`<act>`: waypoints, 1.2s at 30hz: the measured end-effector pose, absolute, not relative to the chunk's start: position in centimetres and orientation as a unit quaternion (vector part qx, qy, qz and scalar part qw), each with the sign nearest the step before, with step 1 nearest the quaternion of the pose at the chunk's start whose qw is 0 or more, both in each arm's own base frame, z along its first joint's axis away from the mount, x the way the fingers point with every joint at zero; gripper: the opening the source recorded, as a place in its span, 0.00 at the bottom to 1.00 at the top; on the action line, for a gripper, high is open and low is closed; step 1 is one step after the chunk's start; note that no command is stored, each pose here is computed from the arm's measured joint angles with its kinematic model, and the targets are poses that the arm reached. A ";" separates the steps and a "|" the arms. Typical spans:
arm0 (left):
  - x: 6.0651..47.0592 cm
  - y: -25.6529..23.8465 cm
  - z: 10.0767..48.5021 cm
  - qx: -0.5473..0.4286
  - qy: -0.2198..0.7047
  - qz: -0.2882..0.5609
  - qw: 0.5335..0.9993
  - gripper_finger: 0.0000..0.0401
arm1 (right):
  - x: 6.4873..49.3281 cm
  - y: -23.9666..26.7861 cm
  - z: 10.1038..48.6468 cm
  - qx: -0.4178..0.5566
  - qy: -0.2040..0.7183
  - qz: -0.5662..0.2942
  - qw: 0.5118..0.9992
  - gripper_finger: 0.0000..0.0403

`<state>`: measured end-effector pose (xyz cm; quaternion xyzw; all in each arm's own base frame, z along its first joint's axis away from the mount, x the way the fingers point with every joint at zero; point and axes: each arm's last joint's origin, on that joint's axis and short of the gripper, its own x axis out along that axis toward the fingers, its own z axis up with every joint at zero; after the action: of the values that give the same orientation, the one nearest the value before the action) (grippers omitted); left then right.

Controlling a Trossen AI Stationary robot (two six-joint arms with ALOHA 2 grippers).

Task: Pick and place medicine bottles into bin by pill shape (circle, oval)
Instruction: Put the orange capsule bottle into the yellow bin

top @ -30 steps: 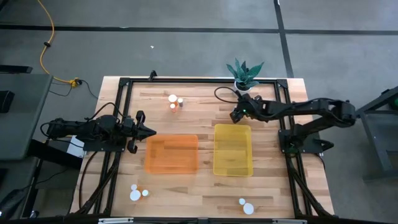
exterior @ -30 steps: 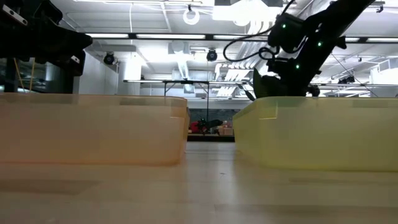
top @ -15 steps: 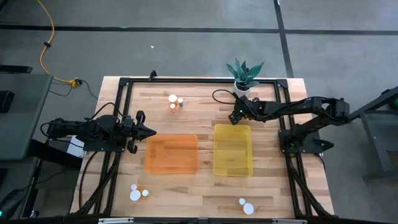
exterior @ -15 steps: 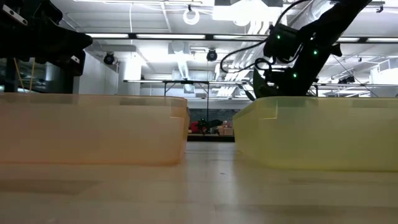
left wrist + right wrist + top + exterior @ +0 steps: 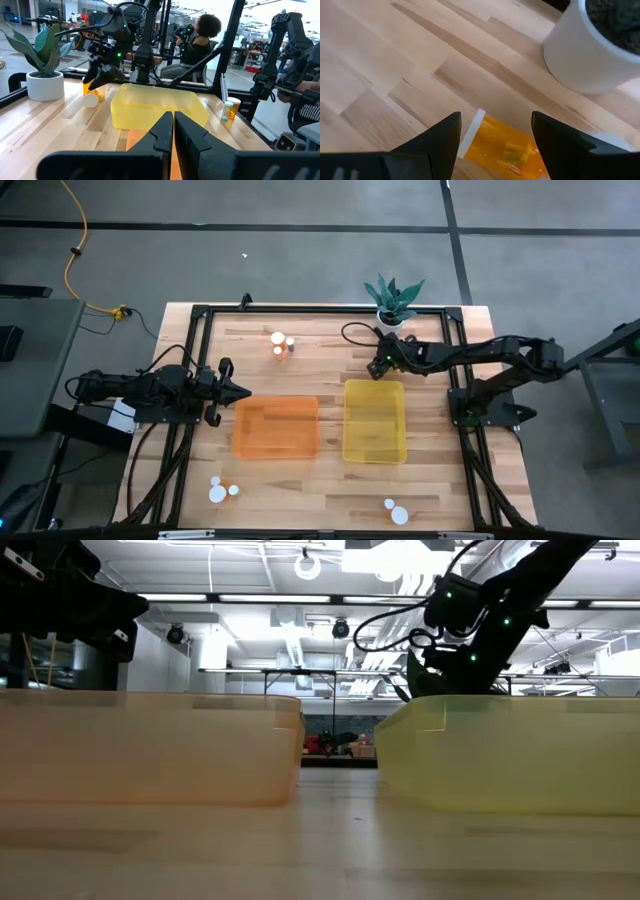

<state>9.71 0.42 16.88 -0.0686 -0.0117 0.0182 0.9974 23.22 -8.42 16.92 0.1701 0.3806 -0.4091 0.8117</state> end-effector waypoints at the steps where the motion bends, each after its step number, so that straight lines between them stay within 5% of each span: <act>1: 9.7 0.4 16.9 -0.069 -0.012 0.018 0.997 0.01 | 23.2 -8.4 17.1 0.167 0.379 -0.406 0.814 0.59; 7: 9.7 0.4 16.9 -0.069 -0.012 0.018 0.997 0.01 | 22.1 -7.9 19.6 0.150 0.345 -0.405 0.833 0.59; 13: 9.7 0.4 16.9 -0.069 -0.012 0.018 0.997 0.01 | 19.6 -7.2 20.5 0.156 0.343 -0.489 0.787 0.59; 36: 9.7 0.4 16.9 -0.069 -0.012 0.018 0.997 0.01 | 18.7 -7.7 18.3 0.185 0.328 -0.549 0.746 0.59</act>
<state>9.71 0.42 16.88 -0.0686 -0.0117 0.0183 0.9974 18.74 -7.69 18.30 0.1848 0.3281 -0.5493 0.7460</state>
